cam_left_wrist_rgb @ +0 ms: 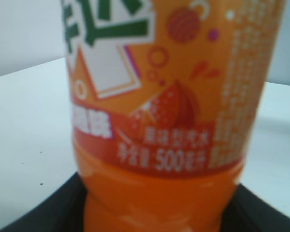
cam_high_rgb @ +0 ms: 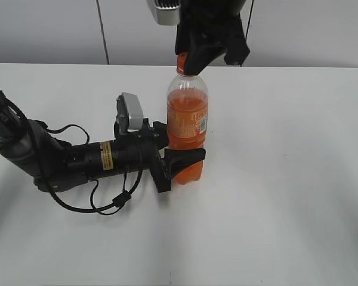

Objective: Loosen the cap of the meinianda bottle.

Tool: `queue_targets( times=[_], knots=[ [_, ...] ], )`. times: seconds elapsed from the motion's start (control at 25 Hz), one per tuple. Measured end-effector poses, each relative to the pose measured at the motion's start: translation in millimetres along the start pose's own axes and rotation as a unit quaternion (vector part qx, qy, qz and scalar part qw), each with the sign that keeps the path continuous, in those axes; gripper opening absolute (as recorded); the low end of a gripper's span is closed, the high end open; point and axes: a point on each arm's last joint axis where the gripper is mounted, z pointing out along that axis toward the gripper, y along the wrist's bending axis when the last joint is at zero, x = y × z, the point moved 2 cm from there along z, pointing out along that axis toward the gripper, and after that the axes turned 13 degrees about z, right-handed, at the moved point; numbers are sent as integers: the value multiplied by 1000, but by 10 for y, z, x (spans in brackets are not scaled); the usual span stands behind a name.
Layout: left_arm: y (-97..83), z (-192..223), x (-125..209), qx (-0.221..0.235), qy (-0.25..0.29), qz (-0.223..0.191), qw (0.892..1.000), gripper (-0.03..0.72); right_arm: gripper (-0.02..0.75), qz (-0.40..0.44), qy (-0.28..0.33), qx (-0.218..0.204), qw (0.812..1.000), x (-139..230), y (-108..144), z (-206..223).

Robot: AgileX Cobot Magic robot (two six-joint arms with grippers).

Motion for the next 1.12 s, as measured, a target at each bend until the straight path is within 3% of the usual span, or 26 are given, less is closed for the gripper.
queue_targets(
  times=[0.4, 0.76, 1.0, 1.12],
  knots=[
    [-1, 0, 0, 0, 0, 4, 1000, 395, 274, -78, -4, -2, 997, -8, 5, -2],
    [-2, 0, 0, 1, 0, 4, 1000, 395, 279, -36, -4, -2, 999, -10, 3, -5],
    [-4, 0, 1, 2, 0, 7, 1000, 395, 479, 26, -5, 9, 1000, -13, -22, -8],
    [-6, 0, 1, 3, 0, 9, 1000, 395, 542, 61, -3, 13, 998, -9, -29, -21]
  ],
)
